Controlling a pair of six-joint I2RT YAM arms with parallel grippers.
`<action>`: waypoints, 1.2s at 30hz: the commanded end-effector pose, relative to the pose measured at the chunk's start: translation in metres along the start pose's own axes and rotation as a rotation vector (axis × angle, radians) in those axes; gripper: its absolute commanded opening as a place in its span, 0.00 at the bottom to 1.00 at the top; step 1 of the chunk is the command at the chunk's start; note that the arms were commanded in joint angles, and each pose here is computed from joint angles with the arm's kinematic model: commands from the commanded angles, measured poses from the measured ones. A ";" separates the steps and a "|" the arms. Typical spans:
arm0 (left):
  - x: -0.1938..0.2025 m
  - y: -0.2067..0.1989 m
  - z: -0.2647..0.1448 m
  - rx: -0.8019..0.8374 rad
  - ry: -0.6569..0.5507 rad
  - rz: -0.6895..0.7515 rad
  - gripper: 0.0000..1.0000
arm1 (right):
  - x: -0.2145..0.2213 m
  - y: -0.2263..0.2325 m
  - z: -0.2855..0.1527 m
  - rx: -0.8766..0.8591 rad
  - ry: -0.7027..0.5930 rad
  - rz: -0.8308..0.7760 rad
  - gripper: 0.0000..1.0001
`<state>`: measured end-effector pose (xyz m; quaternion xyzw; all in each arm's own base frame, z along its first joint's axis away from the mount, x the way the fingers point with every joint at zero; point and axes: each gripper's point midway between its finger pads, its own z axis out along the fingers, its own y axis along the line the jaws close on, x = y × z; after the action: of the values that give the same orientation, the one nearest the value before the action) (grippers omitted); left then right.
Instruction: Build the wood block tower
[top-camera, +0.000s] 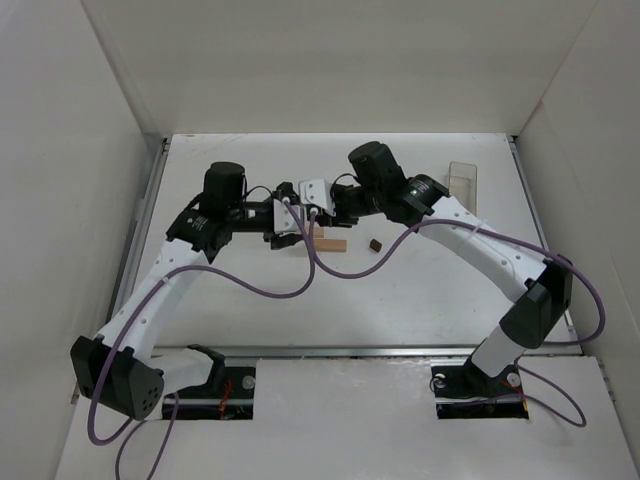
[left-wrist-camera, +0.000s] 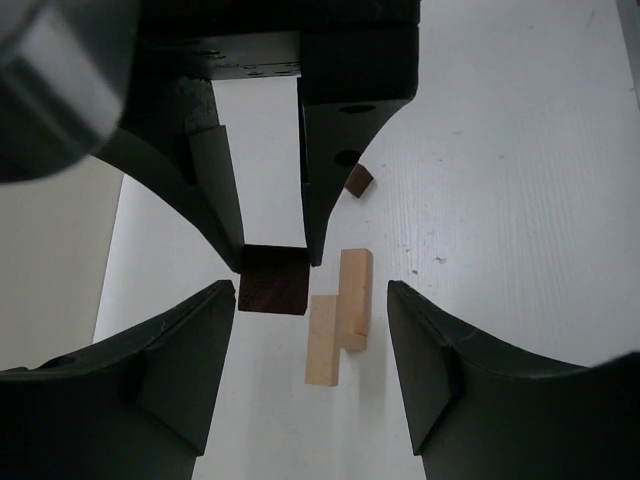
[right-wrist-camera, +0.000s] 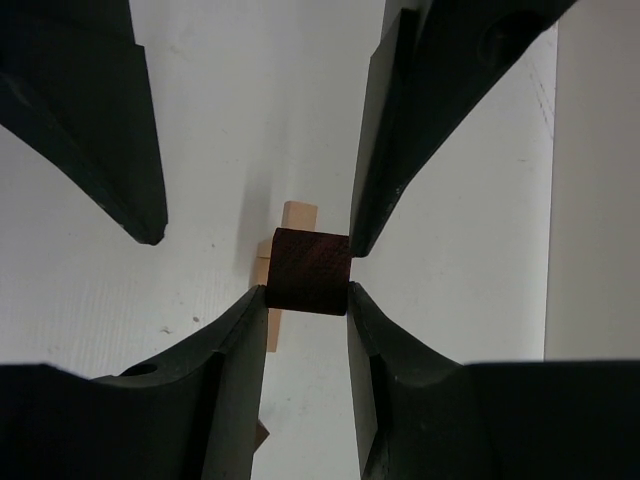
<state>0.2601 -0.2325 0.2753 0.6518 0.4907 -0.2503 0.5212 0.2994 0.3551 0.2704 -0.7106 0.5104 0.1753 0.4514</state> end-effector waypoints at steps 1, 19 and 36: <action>-0.009 0.013 0.002 -0.031 -0.026 0.057 0.59 | -0.028 -0.013 -0.019 0.066 -0.076 -0.046 0.00; -0.053 0.020 -0.006 -0.090 -0.189 0.054 0.60 | -0.028 -0.017 -0.042 0.105 -0.134 -0.037 0.00; -0.037 0.034 0.011 -0.125 -0.090 0.097 0.48 | -0.035 -0.005 -0.036 0.074 -0.134 -0.045 0.00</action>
<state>0.2769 -0.2500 0.2984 0.6175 0.4754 -0.2390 0.5793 0.2920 0.3376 0.2960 -0.6916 0.4967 0.1822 0.4917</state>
